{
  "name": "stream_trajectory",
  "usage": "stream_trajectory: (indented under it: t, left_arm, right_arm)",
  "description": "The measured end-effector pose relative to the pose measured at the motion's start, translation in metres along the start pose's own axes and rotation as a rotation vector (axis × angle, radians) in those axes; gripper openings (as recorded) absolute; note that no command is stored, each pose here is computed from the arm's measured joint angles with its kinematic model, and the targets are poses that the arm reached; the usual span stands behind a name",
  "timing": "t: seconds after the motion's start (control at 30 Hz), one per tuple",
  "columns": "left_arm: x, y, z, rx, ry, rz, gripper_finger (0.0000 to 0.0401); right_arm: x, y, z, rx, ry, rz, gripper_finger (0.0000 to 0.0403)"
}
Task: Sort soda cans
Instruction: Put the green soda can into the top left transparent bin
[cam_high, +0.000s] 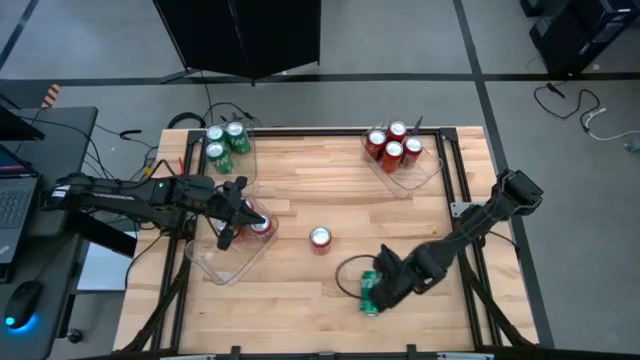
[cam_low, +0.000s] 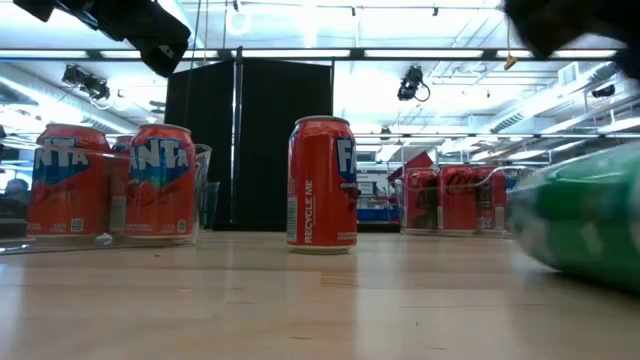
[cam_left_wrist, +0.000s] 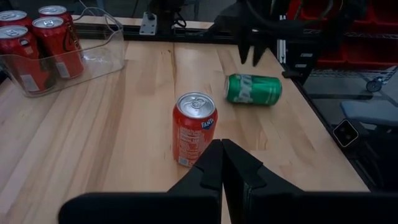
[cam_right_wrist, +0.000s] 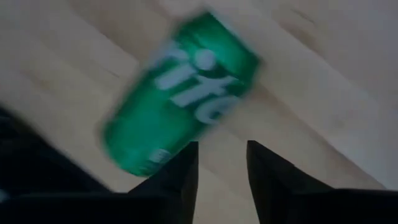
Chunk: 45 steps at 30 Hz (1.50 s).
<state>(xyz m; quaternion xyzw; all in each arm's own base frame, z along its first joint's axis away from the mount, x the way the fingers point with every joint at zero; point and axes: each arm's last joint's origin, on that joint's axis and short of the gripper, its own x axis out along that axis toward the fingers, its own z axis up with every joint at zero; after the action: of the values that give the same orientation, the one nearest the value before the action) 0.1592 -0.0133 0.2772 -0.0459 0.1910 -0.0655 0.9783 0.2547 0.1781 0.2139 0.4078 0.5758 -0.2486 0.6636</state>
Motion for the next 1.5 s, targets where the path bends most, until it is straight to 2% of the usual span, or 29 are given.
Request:
stream_trajectory:
  t: [0.07,0.17,0.27,0.43,0.6,0.83,1.03,1.17,1.3,1.4,1.5]
  left_arm:
    - [0.0,0.0,0.0,0.0,0.002,0.0,0.0007]
    - [0.0,0.0,-0.002,-0.001,0.018,0.001,0.0007]
    - [0.002,0.0,-0.004,-0.003,0.044,0.003,0.0007]
    - [0.011,-0.004,-0.007,0.009,0.085,-0.025,0.0007]
    - [0.022,-0.012,-0.01,0.03,0.115,-0.066,0.0007]
    - [0.027,-0.019,-0.012,0.05,0.13,-0.079,0.0007]
    - [0.027,-0.019,-0.011,0.055,0.117,-0.068,0.0007]
    - [0.027,-0.019,-0.01,0.056,0.11,-0.062,0.0007]
    - [0.027,-0.019,-0.01,0.056,0.111,-0.06,0.0007]
    - [0.027,-0.019,-0.01,0.056,0.112,-0.06,0.0007]
    - [0.027,-0.019,-0.01,0.056,0.112,-0.06,0.0007]
  right_arm:
    - [0.0,0.01,0.009,-0.024,-0.029,0.101,0.0134]
    - [-0.003,0.025,0.017,-0.143,-0.08,0.261,0.0148]
    - [-0.002,0.035,0.024,-0.212,-0.134,0.336,0.0149]
    - [0.027,0.037,0.041,-0.244,-0.159,0.258,0.0117]
    - [0.042,0.046,0.051,-0.302,-0.145,0.311,0.0078]
    - [0.035,0.037,0.051,-0.297,-0.118,0.246,0.0041]
    - [0.024,0.016,0.054,-0.286,-0.181,0.072,0.0043]
    - [0.011,0.007,0.06,-0.269,-0.194,0.024,0.0052]
    - [-0.006,0.008,0.062,-0.249,-0.211,0.087,0.008]
    - [-0.011,0.011,0.062,-0.219,-0.216,0.119,0.0123]
    - [-0.011,0.012,0.064,-0.194,-0.216,0.127,0.0183]
